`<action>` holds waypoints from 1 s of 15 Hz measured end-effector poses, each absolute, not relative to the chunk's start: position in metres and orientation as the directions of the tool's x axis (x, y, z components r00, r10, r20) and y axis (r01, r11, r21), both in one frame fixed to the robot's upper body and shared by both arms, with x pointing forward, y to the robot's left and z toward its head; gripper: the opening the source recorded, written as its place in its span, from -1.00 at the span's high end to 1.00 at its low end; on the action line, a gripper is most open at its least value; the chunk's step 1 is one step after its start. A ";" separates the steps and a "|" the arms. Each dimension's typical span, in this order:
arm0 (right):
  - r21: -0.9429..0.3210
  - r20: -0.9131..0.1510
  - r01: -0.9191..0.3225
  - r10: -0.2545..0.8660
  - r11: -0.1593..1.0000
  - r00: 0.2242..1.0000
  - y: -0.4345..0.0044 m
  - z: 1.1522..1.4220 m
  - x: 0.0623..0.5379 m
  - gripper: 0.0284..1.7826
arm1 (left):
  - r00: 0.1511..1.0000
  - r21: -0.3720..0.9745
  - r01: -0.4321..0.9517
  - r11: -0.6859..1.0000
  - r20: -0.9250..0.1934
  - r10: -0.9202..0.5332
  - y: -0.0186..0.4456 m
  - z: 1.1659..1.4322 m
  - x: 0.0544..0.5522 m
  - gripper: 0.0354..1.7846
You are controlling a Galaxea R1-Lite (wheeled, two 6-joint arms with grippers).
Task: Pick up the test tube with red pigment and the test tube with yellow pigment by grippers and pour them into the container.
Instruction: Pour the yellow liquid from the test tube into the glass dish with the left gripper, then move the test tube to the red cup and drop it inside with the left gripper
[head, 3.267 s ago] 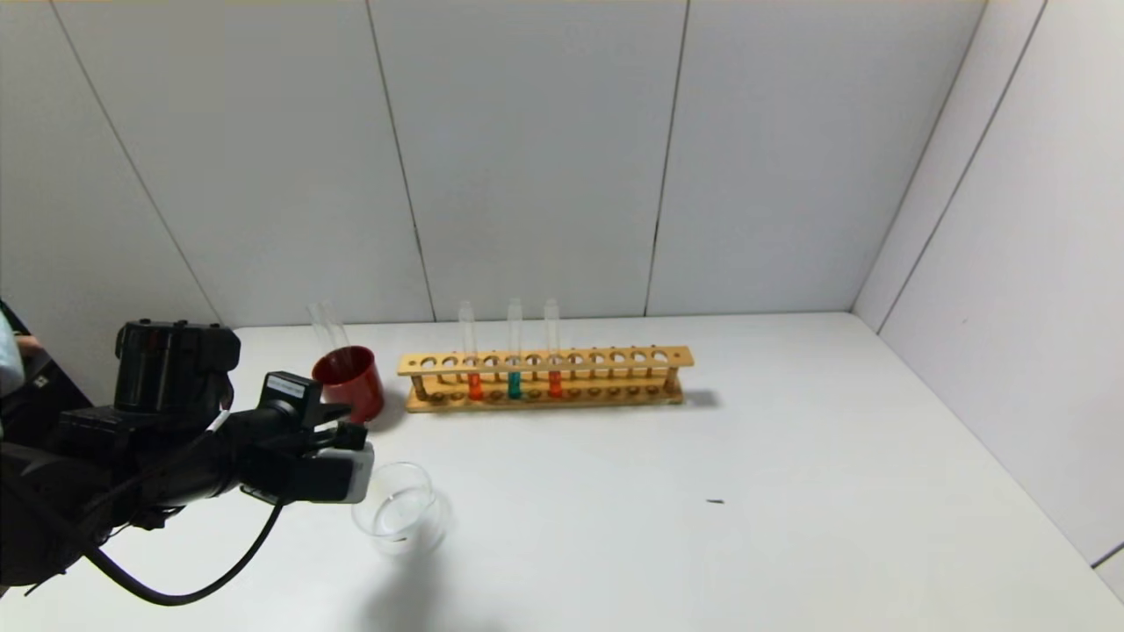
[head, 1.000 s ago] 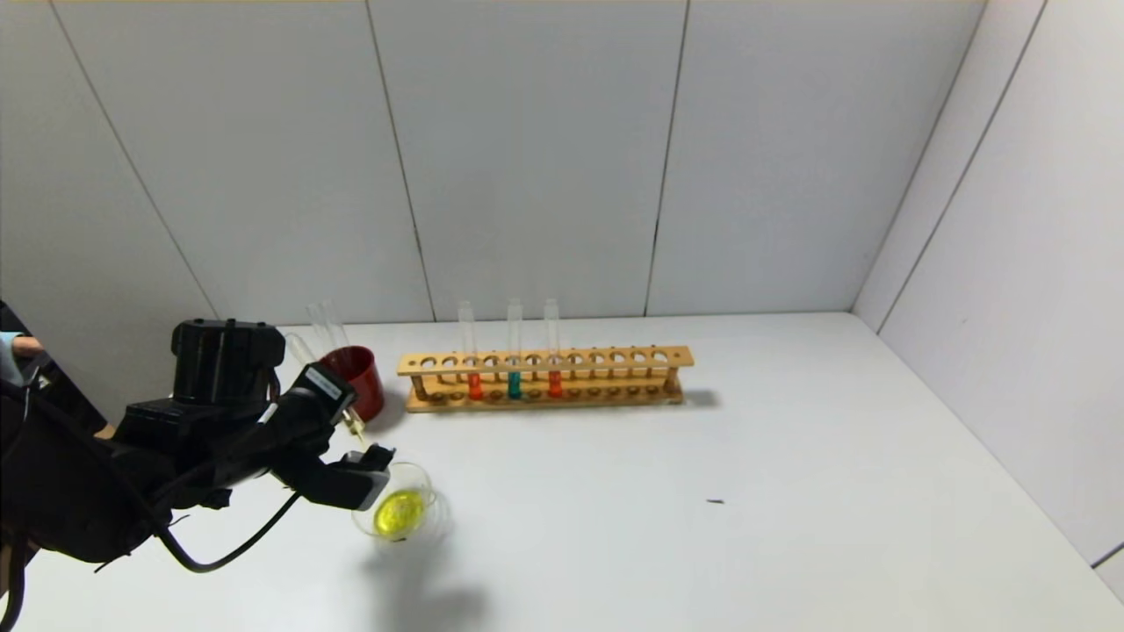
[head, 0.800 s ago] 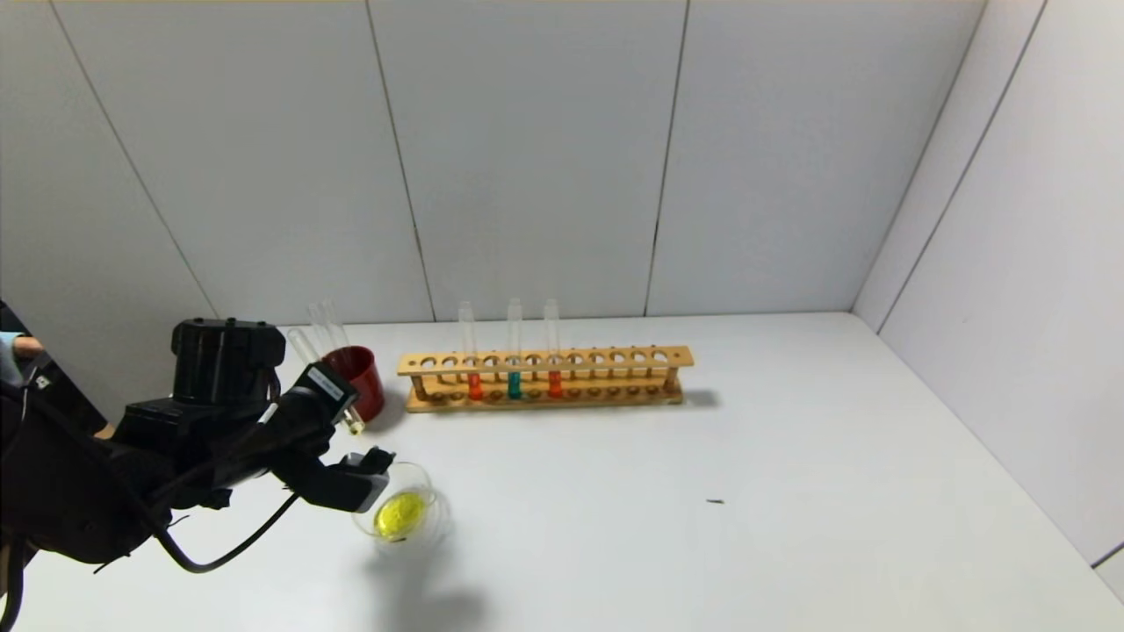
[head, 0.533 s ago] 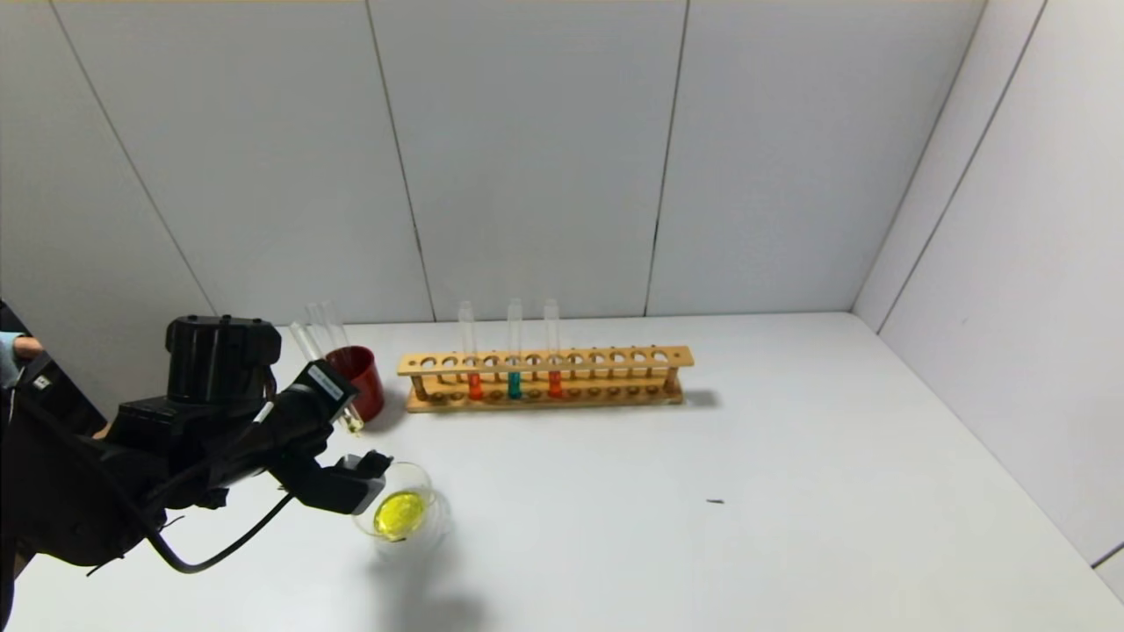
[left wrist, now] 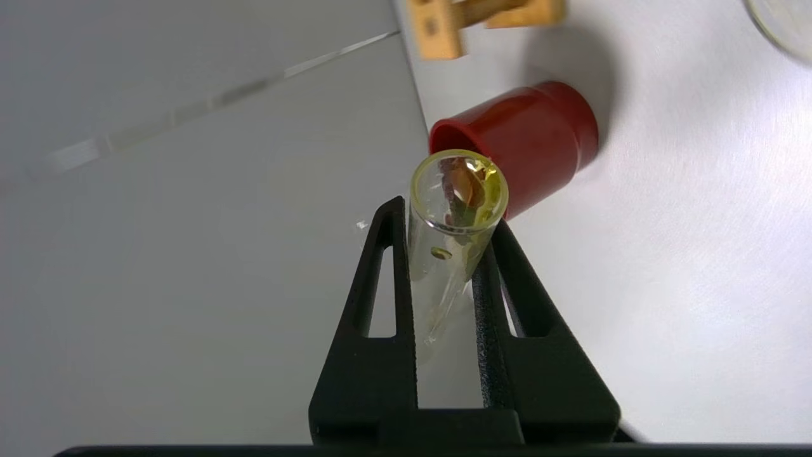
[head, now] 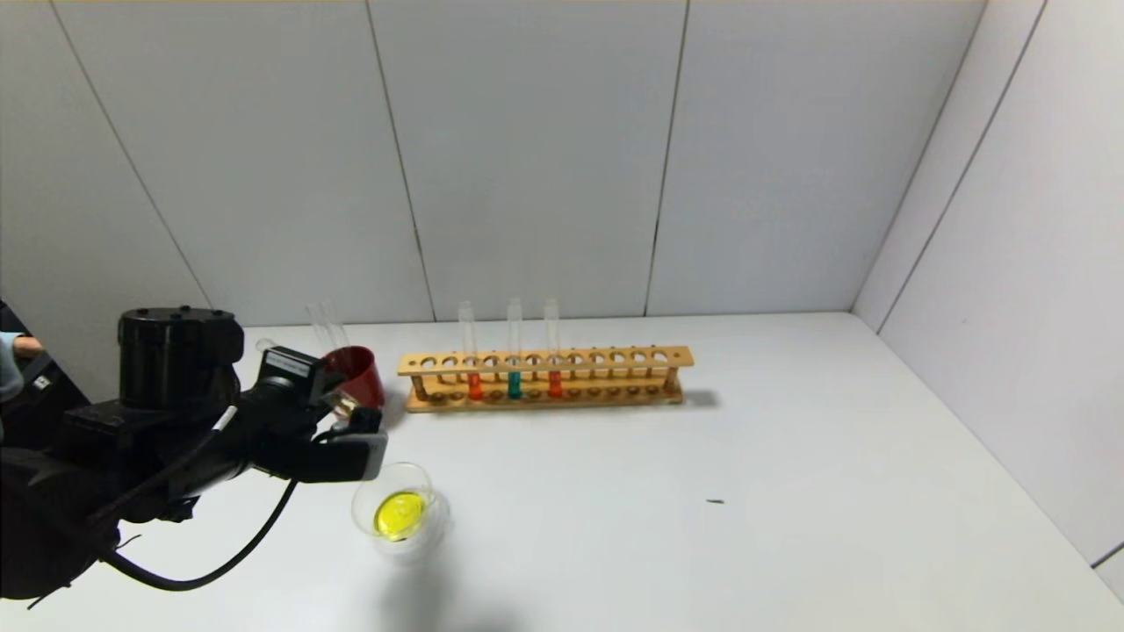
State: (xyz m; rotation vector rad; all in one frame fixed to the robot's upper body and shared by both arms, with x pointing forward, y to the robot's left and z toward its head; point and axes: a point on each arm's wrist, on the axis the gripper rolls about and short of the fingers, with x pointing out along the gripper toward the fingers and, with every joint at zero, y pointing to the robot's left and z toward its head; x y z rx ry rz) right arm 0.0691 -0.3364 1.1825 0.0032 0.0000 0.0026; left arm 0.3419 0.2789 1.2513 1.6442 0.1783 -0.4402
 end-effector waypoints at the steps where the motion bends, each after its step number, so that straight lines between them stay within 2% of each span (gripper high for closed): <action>1: 0.003 0.000 -0.002 0.002 1.000 1.000 -0.336 1.182 0.069 -0.96 | 0.926 0.933 0.360 0.006 -0.357 -0.125 0.280 1.259 0.339 0.68; 3: 0.003 0.000 -0.002 0.002 1.000 1.000 -0.336 1.182 0.069 -0.96 | 0.953 0.898 0.302 0.319 -0.293 -0.077 0.283 1.276 0.333 0.68; 4: 0.003 0.000 -0.002 0.002 1.000 1.000 -0.336 1.182 0.069 -0.96 | 0.964 0.837 0.255 0.485 -0.259 -0.060 0.284 1.285 0.332 0.68; 7: 0.003 0.000 -0.003 0.003 1.000 1.000 -0.336 1.182 0.069 -0.96 | 0.983 0.520 0.120 0.845 -0.184 -0.027 0.291 1.305 0.331 0.68; 9: 0.003 0.000 -0.003 0.003 1.000 1.000 -0.336 1.182 0.069 -0.96 | 0.989 0.296 0.066 0.953 -0.147 -0.023 0.303 1.315 0.338 0.68; 11: 0.003 0.000 -0.003 0.003 1.000 1.000 -0.336 1.182 0.069 -0.96 | 0.990 0.156 0.078 0.985 -0.131 -0.057 0.320 1.320 0.347 0.68; 15: 0.003 0.000 -0.003 0.003 1.000 1.000 -0.336 1.182 0.069 -0.96 | 0.979 0.086 0.165 0.983 -0.135 -0.153 0.347 1.319 0.375 0.68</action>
